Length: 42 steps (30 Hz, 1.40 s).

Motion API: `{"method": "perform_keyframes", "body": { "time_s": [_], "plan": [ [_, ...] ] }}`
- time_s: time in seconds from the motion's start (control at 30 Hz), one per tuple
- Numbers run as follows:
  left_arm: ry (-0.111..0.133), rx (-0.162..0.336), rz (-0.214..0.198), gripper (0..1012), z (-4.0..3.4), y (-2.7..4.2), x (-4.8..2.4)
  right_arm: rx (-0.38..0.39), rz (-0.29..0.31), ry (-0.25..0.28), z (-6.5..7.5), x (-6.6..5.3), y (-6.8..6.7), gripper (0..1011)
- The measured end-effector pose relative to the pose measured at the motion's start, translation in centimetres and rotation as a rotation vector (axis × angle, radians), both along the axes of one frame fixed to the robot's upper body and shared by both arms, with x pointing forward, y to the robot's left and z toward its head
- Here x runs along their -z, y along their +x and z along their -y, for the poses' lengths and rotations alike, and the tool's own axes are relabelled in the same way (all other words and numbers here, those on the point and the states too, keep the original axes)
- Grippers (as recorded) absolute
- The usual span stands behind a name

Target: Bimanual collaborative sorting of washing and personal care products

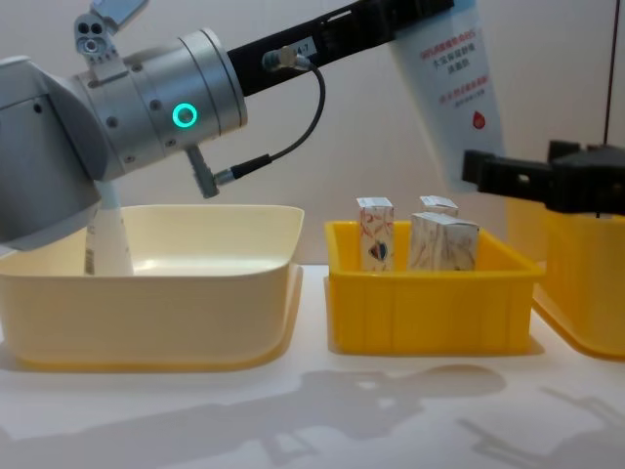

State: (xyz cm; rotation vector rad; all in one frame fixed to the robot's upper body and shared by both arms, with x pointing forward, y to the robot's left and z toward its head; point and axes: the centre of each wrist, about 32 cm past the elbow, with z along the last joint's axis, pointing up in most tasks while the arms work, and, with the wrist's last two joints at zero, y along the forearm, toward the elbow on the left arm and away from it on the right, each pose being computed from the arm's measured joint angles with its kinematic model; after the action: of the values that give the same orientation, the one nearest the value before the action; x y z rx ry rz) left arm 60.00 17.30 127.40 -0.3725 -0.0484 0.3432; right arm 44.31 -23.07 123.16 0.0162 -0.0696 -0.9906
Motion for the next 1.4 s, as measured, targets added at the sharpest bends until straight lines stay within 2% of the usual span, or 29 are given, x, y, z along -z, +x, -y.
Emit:
{"method": "perform_keyframes", "body": {
  "time_s": [0.23,0.53,0.73,1.2,1.4],
  "plan": [
    [-0.001,0.007,0.0,212,0.09,0.02,0.0,-0.019,0.027,-0.025,-0.9,-1.1,0.3,1007],
    [-0.001,0.011,0.0,211,0.15,0.04,-0.02,0.045,0.078,-0.066,-2.6,-1.8,0.6,1007],
    [-0.001,0.013,0.0,212,0.18,0.05,-0.02,0.087,0.115,-0.088,-3.7,-1.8,0.8,1007],
    [-0.001,0.015,0.0,212,0.2,0.05,-0.02,0.123,0.164,-0.123,-5.3,-1.5,1.5,1007],
    [-0.001,0.015,0.0,212,0.2,0.05,-0.02,0.13,0.176,-0.131,-5.7,-1.4,1.7,897]
  ]
}}
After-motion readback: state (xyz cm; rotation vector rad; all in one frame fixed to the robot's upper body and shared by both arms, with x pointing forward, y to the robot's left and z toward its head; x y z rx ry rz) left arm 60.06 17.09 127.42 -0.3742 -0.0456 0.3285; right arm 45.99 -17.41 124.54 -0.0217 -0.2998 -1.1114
